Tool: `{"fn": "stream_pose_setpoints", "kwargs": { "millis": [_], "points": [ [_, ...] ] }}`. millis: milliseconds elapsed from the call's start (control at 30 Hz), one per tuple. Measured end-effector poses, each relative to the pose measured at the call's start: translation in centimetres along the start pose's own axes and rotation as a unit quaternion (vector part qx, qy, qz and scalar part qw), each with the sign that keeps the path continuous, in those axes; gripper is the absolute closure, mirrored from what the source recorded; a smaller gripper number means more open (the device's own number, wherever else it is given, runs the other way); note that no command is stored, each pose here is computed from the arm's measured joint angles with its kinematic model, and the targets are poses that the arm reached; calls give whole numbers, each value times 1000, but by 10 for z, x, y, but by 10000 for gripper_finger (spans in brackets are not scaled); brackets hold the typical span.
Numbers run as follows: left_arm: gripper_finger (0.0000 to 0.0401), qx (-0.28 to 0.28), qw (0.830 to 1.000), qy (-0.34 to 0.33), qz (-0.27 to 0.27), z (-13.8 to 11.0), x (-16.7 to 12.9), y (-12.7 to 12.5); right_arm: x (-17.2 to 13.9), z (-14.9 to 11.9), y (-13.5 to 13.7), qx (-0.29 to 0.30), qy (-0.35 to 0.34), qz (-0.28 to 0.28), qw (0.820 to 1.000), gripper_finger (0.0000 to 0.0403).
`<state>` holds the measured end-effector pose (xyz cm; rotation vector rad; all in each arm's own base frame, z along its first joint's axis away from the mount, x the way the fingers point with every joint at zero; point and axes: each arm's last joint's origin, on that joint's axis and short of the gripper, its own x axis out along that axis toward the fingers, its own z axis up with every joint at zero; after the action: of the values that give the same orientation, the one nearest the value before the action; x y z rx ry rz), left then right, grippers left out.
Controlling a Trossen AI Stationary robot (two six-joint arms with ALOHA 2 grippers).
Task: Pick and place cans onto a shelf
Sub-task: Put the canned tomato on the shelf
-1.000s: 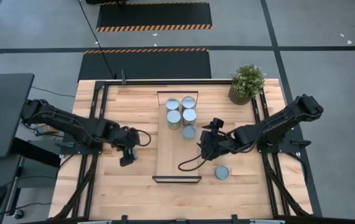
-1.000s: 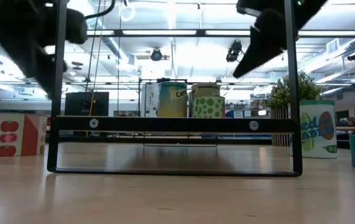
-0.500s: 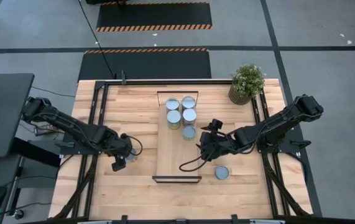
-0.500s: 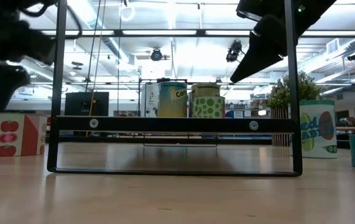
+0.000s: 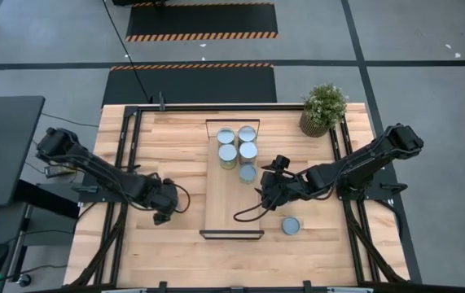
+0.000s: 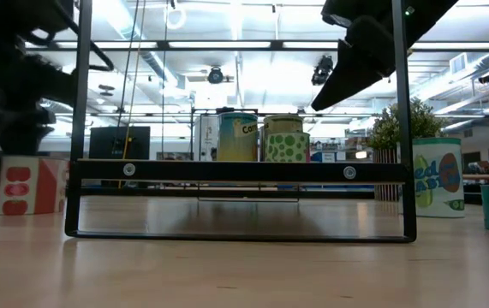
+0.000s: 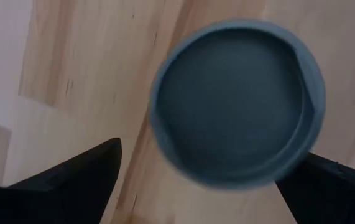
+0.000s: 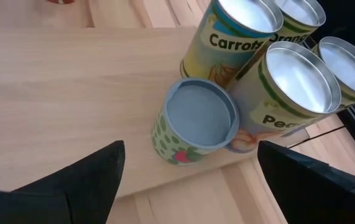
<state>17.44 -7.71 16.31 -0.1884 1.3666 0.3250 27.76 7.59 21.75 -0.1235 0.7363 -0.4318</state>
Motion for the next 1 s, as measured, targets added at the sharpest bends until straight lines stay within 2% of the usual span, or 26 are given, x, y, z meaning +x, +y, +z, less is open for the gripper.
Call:
{"fn": "stream_pose_setpoints", "kwargs": {
  "millis": [100,267,500,767,900,1000],
  "points": [
    [1,-4,1000,-3,3,4,8,-4,0,0,0,1,-1,0,1000,28],
    [1,-31,999,-14,-23,14,15,-8,0,1,0,0,-2,1,1000,28],
    [6,-69,997,-10,-32,22,17,-1,1,2,-1,-3,-5,0,1000,28],
    [75,-82,996,-10,-44,24,17,-1,1,1,0,-4,-1,8,1000,28],
    [110,-57,997,-12,-44,25,17,0,1,-1,0,-10,8,9,1000,28],
    [117,-41,998,-12,-41,29,16,4,-3,-2,-4,-17,16,7,1000,28]
  ]
}}
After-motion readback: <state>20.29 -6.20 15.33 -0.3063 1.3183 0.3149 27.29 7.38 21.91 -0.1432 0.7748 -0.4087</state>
